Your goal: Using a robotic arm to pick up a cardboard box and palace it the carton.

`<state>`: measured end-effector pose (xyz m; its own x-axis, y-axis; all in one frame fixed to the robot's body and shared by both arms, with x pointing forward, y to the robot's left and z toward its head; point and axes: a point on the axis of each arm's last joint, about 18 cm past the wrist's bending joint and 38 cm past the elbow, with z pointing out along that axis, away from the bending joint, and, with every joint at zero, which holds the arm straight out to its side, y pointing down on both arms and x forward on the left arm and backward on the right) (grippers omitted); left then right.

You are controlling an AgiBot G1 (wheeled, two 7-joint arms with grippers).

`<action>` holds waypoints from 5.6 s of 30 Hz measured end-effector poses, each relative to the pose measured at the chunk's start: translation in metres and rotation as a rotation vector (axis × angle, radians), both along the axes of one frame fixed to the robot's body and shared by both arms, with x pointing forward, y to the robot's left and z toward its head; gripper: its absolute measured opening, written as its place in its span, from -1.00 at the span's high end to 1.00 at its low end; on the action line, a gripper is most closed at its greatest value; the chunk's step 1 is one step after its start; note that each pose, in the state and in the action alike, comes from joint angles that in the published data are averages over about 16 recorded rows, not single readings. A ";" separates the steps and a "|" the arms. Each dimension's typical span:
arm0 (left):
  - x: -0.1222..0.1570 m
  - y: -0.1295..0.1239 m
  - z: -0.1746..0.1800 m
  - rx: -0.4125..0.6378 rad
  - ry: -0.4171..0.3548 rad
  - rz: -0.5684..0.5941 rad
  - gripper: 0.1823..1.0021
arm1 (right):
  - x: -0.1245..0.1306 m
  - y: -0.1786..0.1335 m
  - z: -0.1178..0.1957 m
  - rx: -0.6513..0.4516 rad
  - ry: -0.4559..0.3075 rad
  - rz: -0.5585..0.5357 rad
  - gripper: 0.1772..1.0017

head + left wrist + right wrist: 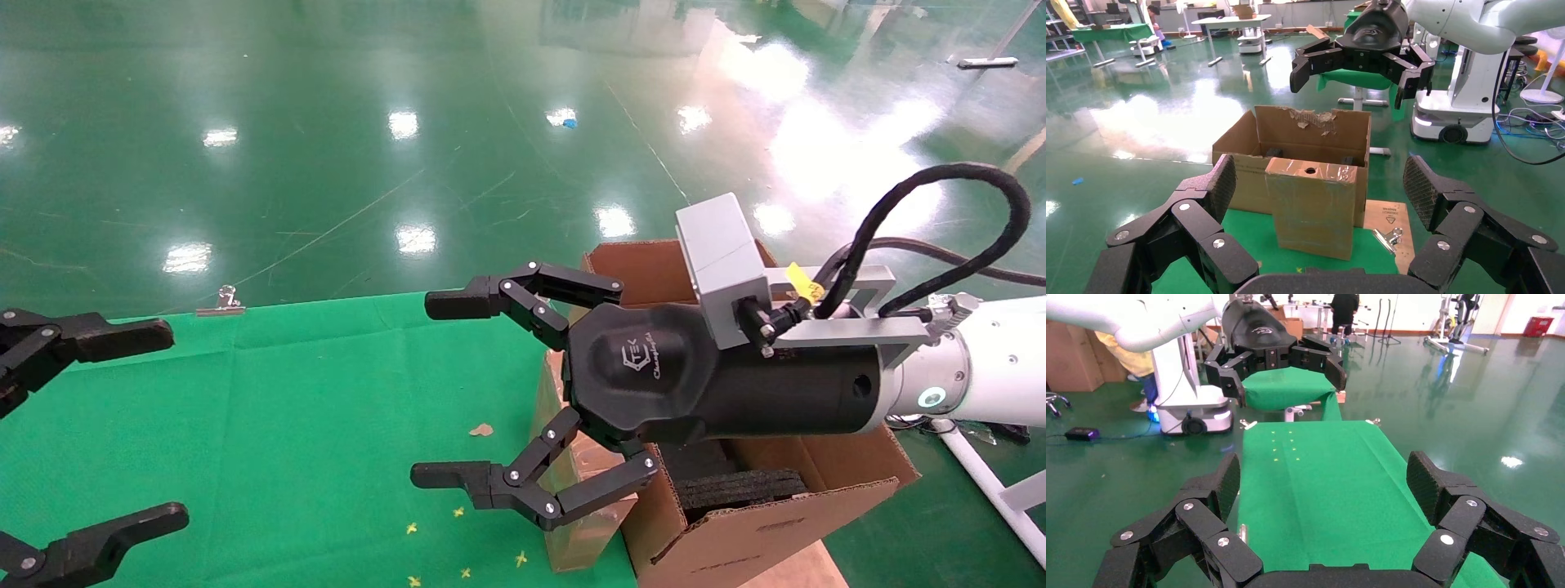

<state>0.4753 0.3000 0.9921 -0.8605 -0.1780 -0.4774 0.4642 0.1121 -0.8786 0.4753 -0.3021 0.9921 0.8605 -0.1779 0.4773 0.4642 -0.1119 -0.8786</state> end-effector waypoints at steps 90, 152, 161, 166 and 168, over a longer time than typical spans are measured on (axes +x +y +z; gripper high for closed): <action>0.000 0.000 0.000 0.000 0.000 0.000 -1.00 | 0.080 0.023 0.041 -0.940 0.578 -0.893 -1.00; 0.000 0.000 0.000 0.000 0.000 0.000 0.01 | 0.113 0.001 0.050 -0.570 0.917 -1.010 0.30; 0.000 0.000 0.000 0.000 0.000 0.000 0.49 | 0.089 -0.058 0.142 -0.335 0.702 -1.042 0.58; 0.000 0.000 0.000 0.000 0.000 0.000 0.70 | 0.076 -0.107 0.164 -0.234 0.670 -1.136 0.60; 0.000 0.000 0.000 0.000 0.000 0.000 0.77 | 0.072 -0.127 0.164 -0.208 0.680 -1.180 0.61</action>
